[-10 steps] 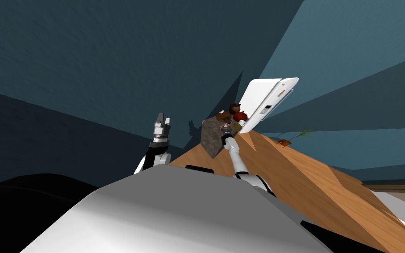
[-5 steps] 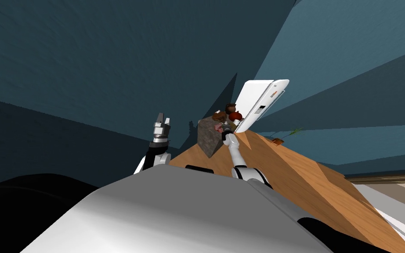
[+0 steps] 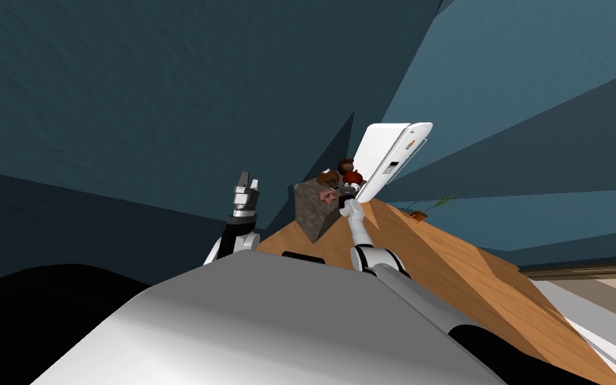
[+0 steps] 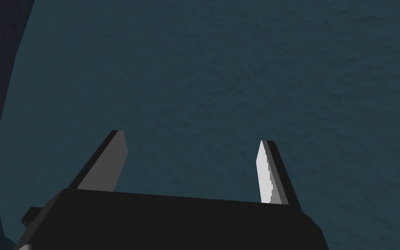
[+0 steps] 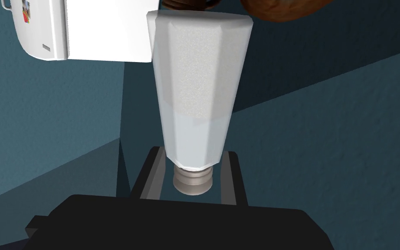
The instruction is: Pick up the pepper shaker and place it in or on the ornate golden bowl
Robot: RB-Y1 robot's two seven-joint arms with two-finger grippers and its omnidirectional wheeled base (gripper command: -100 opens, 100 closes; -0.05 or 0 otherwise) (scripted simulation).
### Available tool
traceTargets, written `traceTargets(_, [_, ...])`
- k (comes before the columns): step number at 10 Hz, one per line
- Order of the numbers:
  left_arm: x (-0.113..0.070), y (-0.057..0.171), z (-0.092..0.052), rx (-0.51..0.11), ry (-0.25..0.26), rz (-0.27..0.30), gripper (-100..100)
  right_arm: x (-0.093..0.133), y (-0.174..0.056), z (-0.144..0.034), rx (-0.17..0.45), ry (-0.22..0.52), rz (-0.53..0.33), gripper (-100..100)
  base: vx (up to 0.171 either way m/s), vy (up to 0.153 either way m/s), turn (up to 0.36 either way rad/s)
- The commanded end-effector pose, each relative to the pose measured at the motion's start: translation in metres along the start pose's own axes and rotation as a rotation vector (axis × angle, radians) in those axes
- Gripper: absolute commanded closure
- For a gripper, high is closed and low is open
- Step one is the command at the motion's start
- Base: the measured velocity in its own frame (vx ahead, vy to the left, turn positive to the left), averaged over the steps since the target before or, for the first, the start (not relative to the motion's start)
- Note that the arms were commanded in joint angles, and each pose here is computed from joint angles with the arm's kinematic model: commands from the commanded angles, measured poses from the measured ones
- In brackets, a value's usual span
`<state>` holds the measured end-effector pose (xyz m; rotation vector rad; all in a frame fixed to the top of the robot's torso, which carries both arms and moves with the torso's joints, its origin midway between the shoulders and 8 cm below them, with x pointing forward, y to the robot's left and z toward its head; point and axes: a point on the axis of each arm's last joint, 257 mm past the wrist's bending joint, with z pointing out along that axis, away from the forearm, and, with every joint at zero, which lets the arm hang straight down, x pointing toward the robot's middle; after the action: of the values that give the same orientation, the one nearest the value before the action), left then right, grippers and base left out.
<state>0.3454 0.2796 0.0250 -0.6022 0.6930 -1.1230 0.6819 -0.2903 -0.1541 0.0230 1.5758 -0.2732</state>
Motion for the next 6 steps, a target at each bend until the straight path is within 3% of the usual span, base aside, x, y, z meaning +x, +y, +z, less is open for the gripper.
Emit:
traceTargets(1, [0.000, 0.000, 0.000, 0.000, 0.000, 0.000, 0, -0.002, -0.006, 0.003, 0.021, 0.009, 0.005, 100, 0.138, -0.137, 0.000])
traceTargets(6, [0.000, 0.000, 0.000, 0.000, 0.000, 0.000, 0, 0.015, -0.017, 0.006, 0.107, 0.088, 0.056, 100, 0.167, -0.102, 0.013])
